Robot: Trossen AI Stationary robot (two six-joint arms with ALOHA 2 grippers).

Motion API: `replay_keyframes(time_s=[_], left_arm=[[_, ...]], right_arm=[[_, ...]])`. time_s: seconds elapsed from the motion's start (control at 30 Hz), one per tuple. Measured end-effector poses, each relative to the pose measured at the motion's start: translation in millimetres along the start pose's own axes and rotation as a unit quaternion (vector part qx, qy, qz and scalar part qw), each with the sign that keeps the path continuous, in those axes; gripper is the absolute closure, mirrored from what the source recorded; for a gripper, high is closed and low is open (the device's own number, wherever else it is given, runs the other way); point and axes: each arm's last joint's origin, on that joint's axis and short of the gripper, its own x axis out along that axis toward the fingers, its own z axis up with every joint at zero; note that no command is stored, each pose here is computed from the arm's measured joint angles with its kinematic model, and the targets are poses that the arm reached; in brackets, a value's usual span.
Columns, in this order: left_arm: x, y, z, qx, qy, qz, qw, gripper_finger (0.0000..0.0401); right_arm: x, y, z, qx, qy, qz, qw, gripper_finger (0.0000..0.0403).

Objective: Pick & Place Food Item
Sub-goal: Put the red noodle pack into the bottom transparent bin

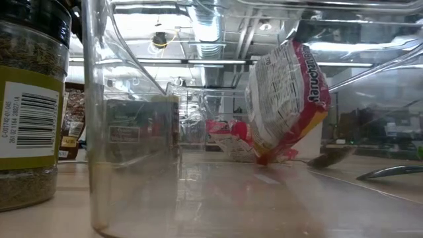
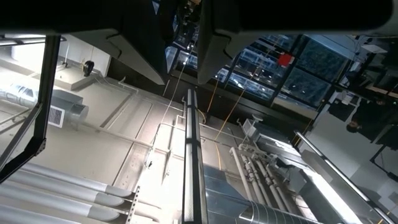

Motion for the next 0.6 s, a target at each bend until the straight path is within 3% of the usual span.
replay_keyframes(time_s=[0.3, 0.6], left_arm=[[0.0, 0.0, 0.0, 0.0, 0.0, 0.0, 1.0, 0.0316], [0.0, 0.0, 0.0, 0.0, 0.0, 0.0, 1.0, 0.0316]], right_arm=[[-2.1, 5.3, -6.2, -0.008, 0.019, 0.021, 1.0, 0.0398], [-2.1, 6.6, -6.4, -0.006, 0.032, 0.036, 0.999, 0.0329]])
